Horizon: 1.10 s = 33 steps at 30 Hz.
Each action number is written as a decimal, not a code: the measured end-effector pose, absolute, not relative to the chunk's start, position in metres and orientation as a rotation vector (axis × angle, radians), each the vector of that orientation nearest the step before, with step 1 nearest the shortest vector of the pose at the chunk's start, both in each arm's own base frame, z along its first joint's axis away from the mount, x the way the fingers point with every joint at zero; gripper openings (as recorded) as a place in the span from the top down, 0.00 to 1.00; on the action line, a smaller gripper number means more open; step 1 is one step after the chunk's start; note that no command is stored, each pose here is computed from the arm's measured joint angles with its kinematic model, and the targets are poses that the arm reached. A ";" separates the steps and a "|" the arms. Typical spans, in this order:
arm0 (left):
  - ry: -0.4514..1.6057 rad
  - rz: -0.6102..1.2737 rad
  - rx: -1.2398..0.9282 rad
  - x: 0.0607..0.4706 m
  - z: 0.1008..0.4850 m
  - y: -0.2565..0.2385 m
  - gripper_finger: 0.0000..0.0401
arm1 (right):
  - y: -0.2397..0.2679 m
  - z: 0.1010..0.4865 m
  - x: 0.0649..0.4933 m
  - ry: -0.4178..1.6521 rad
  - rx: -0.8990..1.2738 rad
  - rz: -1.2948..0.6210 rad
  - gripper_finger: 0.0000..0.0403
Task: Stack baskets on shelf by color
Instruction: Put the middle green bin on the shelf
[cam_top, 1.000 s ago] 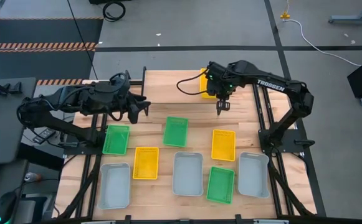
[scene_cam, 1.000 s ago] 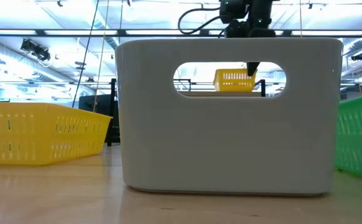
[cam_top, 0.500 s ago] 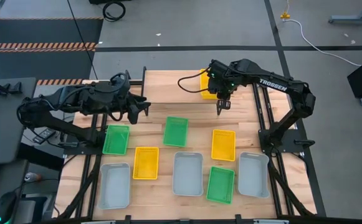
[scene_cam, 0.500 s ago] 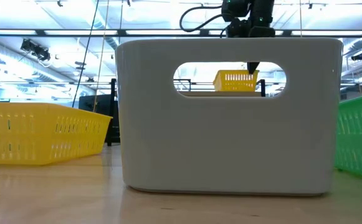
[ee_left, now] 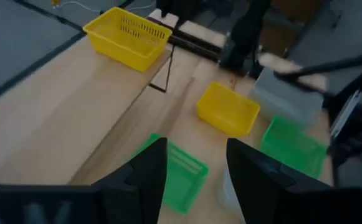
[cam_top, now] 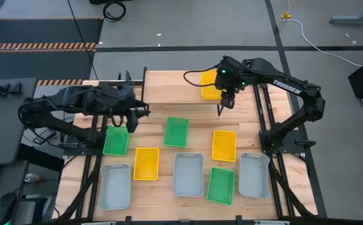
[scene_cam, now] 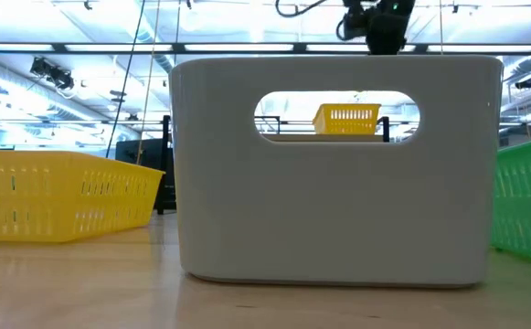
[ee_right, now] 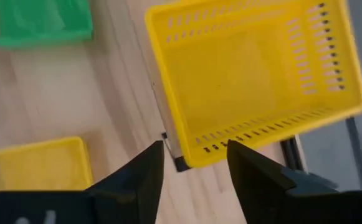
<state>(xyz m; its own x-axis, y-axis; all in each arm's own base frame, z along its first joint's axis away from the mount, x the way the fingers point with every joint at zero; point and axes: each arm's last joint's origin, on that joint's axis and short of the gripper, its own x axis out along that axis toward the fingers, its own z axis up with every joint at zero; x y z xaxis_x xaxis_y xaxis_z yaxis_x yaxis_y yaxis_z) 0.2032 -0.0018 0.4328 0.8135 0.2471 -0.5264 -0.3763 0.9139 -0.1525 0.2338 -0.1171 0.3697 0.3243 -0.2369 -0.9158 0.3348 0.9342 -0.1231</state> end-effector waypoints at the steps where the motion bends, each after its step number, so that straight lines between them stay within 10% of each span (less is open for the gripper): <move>1: 0.551 0.327 -0.222 0.207 0.430 -0.002 0.57 | -0.114 0.374 0.230 1.157 0.127 -0.383 0.53; 33: 1.302 -0.208 0.152 0.368 0.236 -0.017 0.43 | -0.013 0.434 0.132 0.814 0.710 -0.411 0.50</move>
